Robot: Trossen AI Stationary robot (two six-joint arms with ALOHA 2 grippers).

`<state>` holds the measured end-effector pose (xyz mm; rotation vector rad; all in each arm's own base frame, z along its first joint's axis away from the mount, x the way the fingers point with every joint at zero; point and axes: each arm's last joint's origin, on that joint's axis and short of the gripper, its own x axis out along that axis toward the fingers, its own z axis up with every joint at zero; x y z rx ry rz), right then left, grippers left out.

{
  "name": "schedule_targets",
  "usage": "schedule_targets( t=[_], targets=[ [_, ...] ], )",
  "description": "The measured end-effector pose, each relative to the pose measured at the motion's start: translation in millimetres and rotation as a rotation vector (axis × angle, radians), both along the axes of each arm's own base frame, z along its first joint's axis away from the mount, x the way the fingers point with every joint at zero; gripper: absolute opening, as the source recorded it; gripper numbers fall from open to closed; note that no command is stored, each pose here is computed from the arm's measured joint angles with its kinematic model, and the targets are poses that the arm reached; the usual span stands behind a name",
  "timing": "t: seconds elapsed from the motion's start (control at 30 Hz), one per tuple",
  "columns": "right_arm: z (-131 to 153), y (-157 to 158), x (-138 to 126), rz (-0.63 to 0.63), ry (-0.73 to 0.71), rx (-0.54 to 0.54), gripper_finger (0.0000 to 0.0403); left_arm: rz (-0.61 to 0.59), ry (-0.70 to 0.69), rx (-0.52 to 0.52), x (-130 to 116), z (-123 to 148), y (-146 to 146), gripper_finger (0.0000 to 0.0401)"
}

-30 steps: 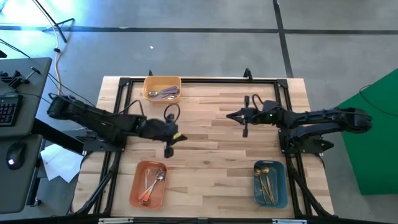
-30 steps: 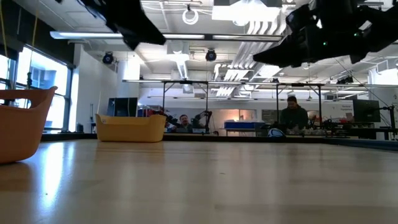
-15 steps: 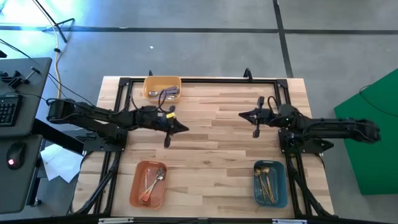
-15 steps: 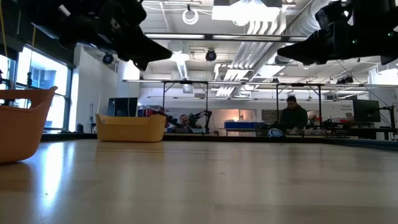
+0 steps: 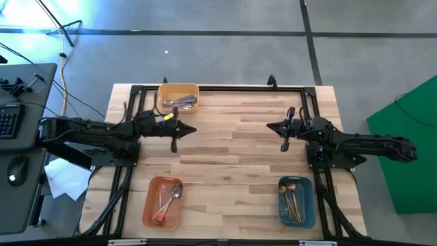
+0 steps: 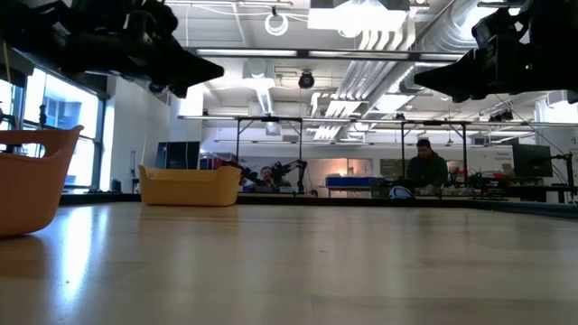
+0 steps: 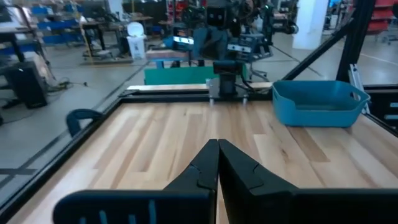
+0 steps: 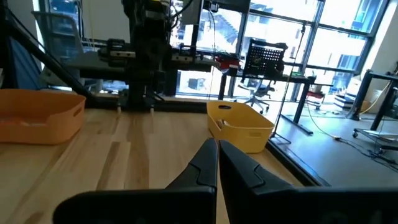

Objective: Sort silverware by color (type)
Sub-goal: Return to Home Position

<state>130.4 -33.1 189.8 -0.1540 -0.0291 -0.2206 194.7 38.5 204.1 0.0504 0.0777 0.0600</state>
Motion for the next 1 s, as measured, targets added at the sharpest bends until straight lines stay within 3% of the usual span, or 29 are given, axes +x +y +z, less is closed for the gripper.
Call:
schedule_targets(
  t=[0.47,1.0],
  targets=[
    [2.5,3.2,-13.1,-0.010,-0.042,-0.037,0.0000,0.117,-0.072,-0.011,-64.9,-29.0,0.8,0.0001],
    [-4.9,3.7,-32.0,-0.056,-0.133,-0.014,0.0000,0.182,-0.149,0.020,-94.4,-28.2,-1.8,0.0000]
  ],
)
